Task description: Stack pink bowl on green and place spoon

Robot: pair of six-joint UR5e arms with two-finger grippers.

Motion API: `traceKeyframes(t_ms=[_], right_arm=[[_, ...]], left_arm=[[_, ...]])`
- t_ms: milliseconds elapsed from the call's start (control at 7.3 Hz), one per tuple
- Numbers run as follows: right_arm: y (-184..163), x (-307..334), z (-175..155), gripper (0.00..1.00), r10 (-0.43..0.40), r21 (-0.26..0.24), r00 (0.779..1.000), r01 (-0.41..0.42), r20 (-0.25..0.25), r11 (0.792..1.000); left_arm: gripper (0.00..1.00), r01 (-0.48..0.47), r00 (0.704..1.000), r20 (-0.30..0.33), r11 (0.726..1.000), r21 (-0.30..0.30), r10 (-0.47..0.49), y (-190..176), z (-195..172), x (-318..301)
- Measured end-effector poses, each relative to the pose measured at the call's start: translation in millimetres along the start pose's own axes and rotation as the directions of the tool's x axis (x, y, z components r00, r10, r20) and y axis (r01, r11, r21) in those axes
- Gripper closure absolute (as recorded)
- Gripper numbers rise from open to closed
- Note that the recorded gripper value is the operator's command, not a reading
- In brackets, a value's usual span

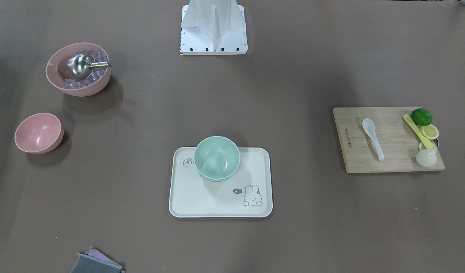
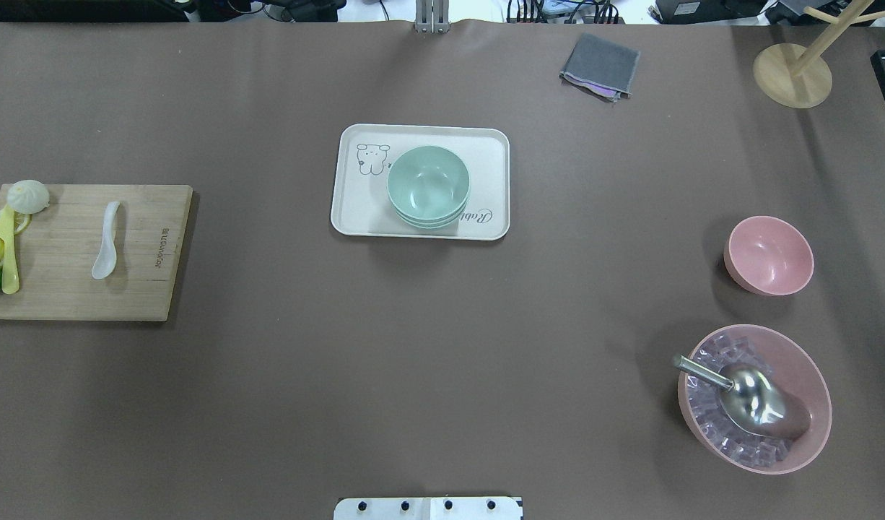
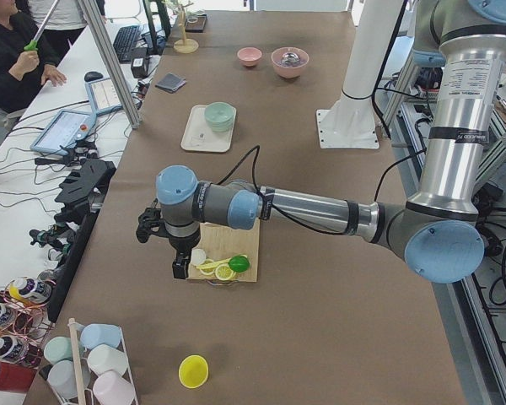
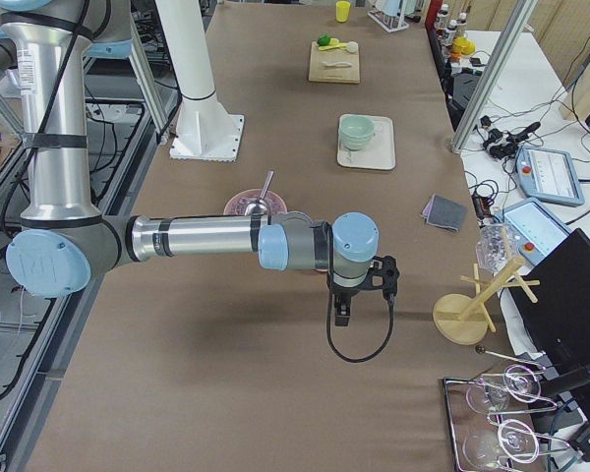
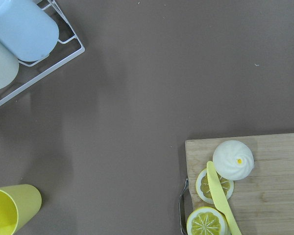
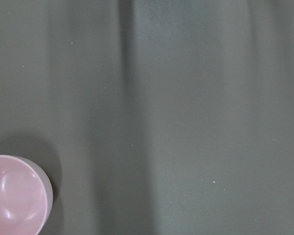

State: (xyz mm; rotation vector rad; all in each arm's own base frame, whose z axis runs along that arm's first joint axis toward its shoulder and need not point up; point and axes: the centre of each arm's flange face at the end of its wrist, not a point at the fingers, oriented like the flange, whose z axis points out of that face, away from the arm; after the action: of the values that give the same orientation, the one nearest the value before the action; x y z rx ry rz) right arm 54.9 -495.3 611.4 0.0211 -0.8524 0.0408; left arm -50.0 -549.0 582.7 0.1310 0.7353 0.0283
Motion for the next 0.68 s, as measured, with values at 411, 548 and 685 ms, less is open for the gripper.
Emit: traceKeyframes(t_ms=[411,548,685], right_arm=[[1.6,0.7,2.2,0.00,0.000,-0.004,1.000,0.000,-0.003,1.000],[2.1,1.0,2.8,0.00,0.001,-0.006,1.000,-0.001,-0.003,1.000],[2.4,1.3,3.1,0.00,0.001,-0.006,1.000,-0.002,-0.004,1.000]], left_arm=[[0.02,0.000,1.000,0.000,1.000,0.000,0.000,-0.1,-1.0,0.7],[0.02,-0.001,1.000,0.000,1.000,0.000,0.001,-0.1,-0.6,1.1],[0.02,-0.001,1.000,0.000,1.000,0.000,0.001,0.1,-0.4,1.0]])
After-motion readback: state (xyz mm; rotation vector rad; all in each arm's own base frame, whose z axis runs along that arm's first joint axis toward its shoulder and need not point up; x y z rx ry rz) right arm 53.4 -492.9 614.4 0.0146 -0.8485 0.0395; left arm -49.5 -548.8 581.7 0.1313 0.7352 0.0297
